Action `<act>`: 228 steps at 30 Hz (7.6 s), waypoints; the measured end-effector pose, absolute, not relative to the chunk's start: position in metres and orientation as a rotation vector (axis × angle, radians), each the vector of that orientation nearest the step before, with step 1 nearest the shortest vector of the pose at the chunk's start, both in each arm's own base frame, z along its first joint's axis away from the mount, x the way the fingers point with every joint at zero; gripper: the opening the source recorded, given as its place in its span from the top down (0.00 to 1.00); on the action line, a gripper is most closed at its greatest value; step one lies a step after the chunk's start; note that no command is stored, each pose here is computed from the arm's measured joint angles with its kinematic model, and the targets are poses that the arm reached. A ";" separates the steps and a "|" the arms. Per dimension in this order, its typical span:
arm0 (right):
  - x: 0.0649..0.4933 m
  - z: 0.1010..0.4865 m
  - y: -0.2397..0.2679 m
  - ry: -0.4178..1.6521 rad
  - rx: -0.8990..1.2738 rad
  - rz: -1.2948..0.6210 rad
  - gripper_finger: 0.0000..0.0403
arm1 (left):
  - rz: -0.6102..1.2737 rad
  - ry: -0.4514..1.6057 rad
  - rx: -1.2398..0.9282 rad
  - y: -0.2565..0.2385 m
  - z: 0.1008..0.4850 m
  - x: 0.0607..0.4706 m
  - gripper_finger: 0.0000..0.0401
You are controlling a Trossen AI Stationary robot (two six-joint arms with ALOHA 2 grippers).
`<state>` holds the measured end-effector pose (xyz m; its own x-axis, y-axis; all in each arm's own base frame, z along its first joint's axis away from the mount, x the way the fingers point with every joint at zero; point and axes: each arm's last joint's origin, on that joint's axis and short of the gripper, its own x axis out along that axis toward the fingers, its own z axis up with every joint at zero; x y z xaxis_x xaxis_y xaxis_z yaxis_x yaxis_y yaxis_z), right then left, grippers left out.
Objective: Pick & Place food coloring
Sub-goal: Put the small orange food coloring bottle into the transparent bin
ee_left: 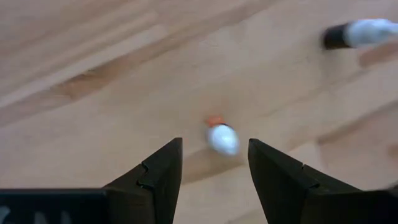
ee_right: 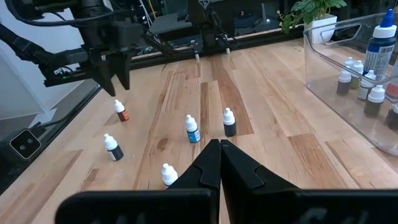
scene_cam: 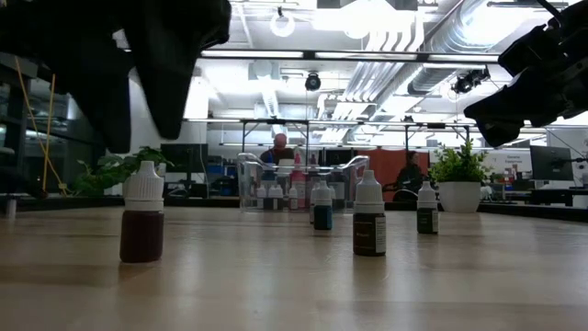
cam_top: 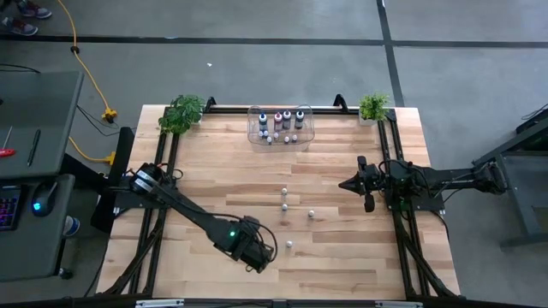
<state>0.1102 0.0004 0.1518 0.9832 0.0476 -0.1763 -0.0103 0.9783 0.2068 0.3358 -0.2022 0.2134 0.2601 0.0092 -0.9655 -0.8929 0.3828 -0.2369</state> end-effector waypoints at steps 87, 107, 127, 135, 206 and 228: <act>0.110 0.152 0.000 0.182 0.207 0.029 1.00 | 0.152 1.227 -0.401 -0.208 0.327 0.352 0.90; 0.110 0.152 0.000 0.182 0.207 0.029 1.00 | 0.123 1.253 -0.252 -0.104 0.357 0.362 0.90; 0.110 0.152 0.000 0.182 0.207 0.029 1.00 | 0.180 1.200 -0.055 0.040 0.375 0.361 0.90; 0.110 0.152 0.000 0.182 0.207 0.029 1.00 | 0.343 1.125 -0.203 0.088 0.355 0.367 0.90; 0.110 0.152 0.000 0.182 0.207 0.029 1.00 | 1.004 1.061 -0.937 0.192 0.219 0.420 0.90; 0.110 0.152 0.000 0.181 0.207 0.029 1.00 | 0.942 1.099 -0.920 0.197 0.211 0.421 0.81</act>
<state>0.1102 0.0004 0.1518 0.9832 0.0475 -0.1762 -0.0103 0.9783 0.2067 0.4212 0.1970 0.2112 0.1852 0.1499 -0.9712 -0.9366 0.3261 -0.1283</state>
